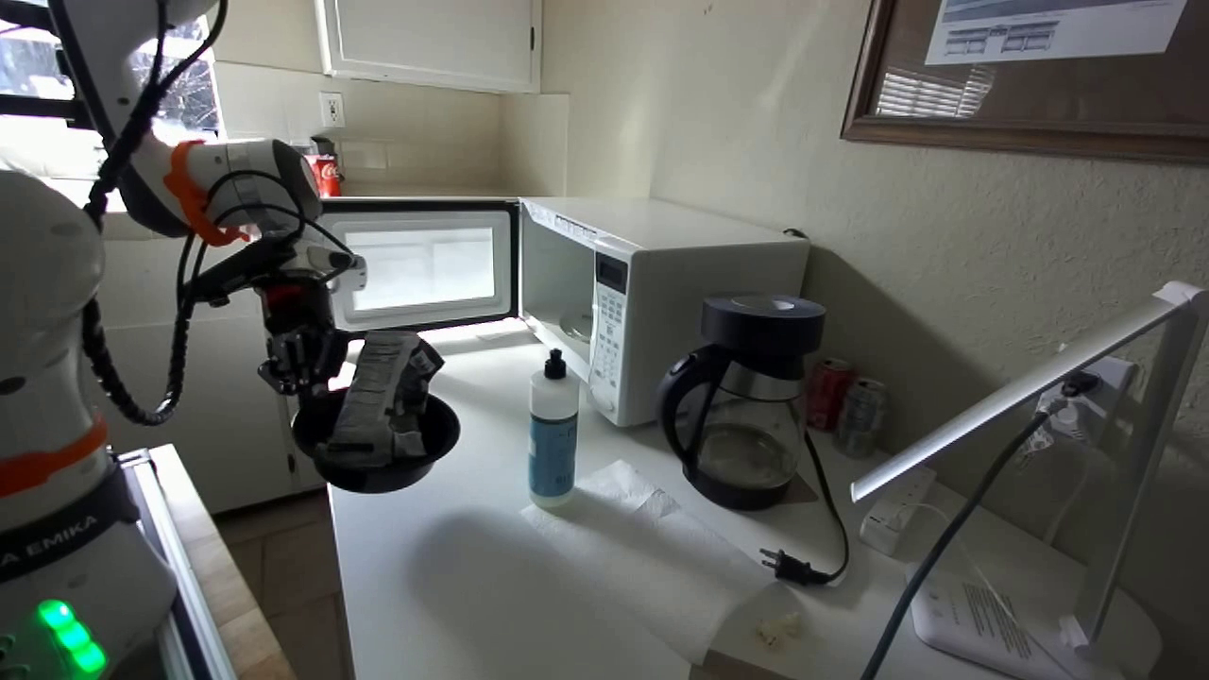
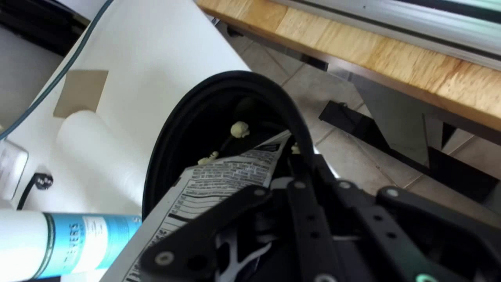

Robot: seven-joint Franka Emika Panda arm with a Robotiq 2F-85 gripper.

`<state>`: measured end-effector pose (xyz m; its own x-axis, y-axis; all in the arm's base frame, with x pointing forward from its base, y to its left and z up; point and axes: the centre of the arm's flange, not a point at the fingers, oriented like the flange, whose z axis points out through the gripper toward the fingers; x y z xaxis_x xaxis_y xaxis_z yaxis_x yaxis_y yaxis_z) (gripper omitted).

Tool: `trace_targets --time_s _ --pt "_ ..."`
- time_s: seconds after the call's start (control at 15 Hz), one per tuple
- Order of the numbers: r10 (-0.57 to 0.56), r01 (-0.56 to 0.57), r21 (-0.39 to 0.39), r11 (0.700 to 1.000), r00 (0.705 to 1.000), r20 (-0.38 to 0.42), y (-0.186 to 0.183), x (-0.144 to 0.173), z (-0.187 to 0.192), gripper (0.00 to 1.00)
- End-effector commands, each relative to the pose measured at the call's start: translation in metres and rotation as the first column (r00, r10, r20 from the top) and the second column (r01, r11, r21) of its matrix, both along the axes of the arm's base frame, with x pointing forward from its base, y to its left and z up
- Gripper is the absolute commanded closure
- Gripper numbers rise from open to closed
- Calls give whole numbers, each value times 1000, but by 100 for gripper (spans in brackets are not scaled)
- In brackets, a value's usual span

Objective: Remove the black bowl from the microwave and put it on the table

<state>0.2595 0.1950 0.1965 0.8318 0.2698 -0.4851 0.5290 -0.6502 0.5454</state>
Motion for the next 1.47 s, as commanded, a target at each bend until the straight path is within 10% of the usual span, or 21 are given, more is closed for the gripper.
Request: trace_targets --time_s 0.0,0.47,1.4 --pt "-100 101 -22 995 993 70 -25 -18 -13 98" --pt "-138 153 -67 986 974 181 -68 -2 -28 98" --pt "-168 183 -88 979 974 155 -92 33 -43 98"
